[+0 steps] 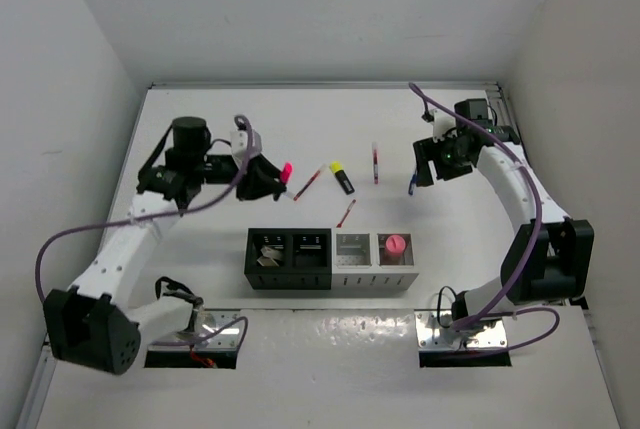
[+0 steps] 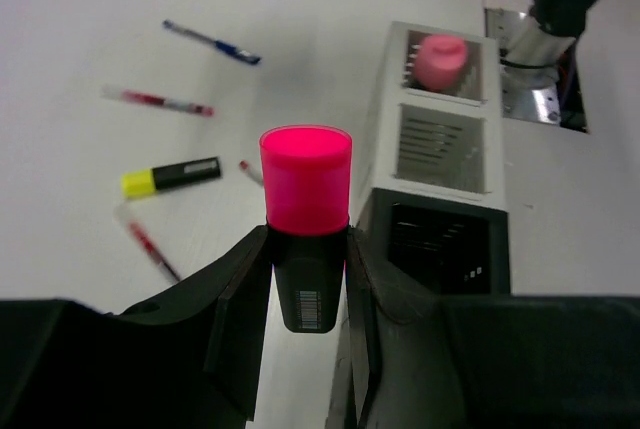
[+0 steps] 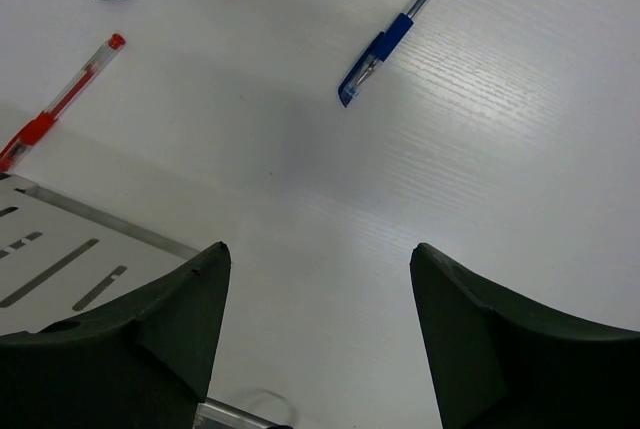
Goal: Sort the stationery into containers
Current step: Place the pen in the storage box.
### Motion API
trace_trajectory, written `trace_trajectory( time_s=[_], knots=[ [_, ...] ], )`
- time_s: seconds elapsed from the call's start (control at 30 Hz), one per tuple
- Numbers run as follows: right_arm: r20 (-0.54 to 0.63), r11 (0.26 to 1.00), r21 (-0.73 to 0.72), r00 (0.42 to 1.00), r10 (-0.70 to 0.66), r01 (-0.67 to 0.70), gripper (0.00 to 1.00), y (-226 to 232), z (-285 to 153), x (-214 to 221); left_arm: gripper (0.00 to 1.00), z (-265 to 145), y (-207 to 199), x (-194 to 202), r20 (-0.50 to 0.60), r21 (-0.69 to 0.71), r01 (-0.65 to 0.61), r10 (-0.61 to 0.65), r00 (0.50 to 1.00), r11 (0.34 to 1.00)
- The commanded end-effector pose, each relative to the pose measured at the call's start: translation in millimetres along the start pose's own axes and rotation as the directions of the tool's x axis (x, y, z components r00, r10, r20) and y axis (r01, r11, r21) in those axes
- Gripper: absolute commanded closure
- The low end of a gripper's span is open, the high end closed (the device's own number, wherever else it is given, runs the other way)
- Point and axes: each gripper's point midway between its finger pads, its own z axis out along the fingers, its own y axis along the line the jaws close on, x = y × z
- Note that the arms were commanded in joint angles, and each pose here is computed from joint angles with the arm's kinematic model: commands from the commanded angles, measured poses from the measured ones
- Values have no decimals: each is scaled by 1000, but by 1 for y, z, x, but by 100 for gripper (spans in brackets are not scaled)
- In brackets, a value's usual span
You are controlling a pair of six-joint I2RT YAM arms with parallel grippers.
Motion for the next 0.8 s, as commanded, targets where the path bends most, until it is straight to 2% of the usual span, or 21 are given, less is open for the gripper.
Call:
trace_trajectory(
  time_s=[0.0, 0.1, 0.3, 0.53, 0.77],
  knots=[
    [63, 1000, -24, 998, 22, -21, 28, 5, -5, -13, 100, 11, -40, -32, 108, 37, -198, 193, 975, 980],
    [62, 998, -48, 997, 47, -44, 29, 9, -3, -15, 100, 16, -55, -33, 129, 50, -255, 247, 960, 966],
    [67, 995, -85, 996, 61, -55, 29, 18, 4, -21, 100, 31, -76, -30, 122, 113, -284, 271, 955, 952],
    [87, 992, -111, 993, 75, -65, 29, 27, 5, -29, 100, 40, -78, -10, 87, 104, -282, 274, 958, 954],
    [102, 991, -127, 994, 47, -34, 29, 36, 8, -32, 100, 54, -100, 4, 89, 178, -281, 269, 959, 943]
  ],
)
